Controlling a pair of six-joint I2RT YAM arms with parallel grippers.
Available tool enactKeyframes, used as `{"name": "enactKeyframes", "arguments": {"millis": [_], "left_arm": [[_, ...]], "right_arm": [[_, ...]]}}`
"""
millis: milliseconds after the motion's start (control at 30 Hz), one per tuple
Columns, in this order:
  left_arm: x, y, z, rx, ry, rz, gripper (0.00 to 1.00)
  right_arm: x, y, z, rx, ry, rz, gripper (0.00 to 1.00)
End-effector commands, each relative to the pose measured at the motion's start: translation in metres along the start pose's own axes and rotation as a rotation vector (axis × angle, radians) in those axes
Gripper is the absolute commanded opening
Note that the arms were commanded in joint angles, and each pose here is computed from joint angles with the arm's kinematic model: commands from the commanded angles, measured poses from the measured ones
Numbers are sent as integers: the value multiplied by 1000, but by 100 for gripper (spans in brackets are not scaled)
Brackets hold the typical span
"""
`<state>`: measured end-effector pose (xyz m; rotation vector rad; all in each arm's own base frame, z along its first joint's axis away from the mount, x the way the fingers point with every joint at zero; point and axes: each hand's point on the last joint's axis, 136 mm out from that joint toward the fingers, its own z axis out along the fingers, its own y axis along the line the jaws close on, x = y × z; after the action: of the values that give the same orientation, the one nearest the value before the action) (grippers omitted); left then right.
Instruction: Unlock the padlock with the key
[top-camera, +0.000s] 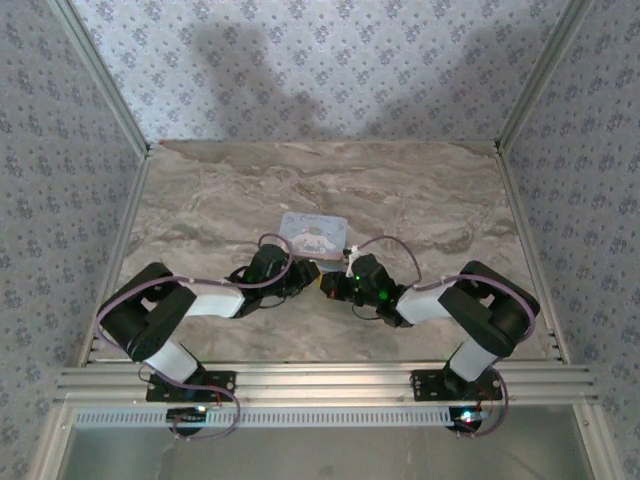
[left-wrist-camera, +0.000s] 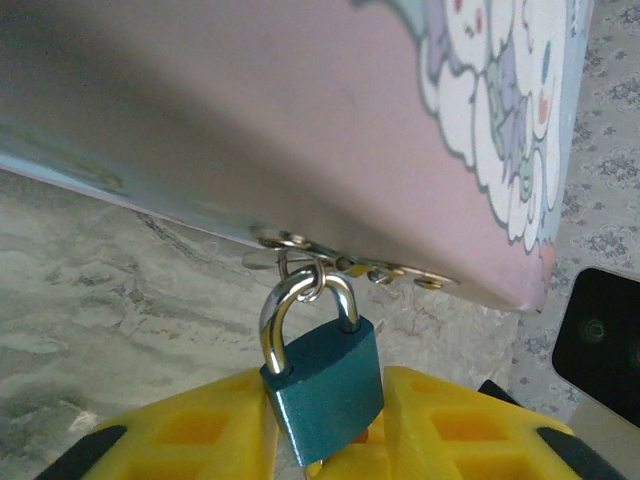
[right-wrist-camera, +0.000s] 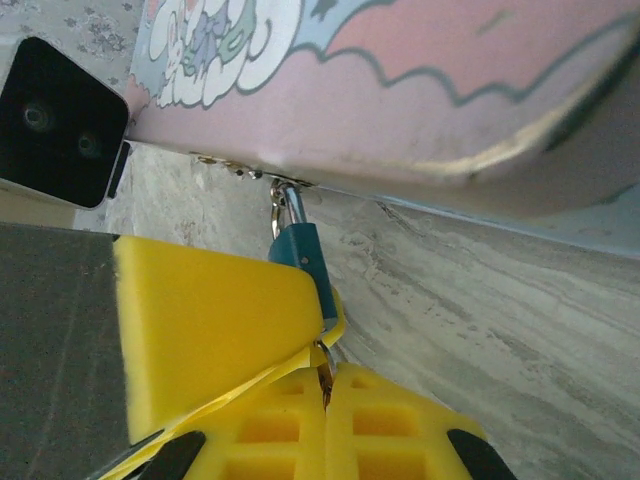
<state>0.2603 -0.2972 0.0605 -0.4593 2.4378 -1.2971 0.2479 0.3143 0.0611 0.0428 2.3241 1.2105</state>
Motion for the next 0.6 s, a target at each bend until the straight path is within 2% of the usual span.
{"name": "enactKeyframes", "arguments": {"millis": [0,167,400,567], "left_arm": [[-5,-11,1,26,-30,-1,27],[-5,-11,1,25,-33,-5,13],[-5,-14,1,30,-38,-21,9],[-6,-17,-1,36,-40,-40,10]], "right_arm": [[-13,23,-4,-67,-42,22,0],[-14,23,-7,-73,-46,21,2],[-9,-5,-21,0,-60,-9,23],[-14,-19,-40,68,-94,-121,36]]}}
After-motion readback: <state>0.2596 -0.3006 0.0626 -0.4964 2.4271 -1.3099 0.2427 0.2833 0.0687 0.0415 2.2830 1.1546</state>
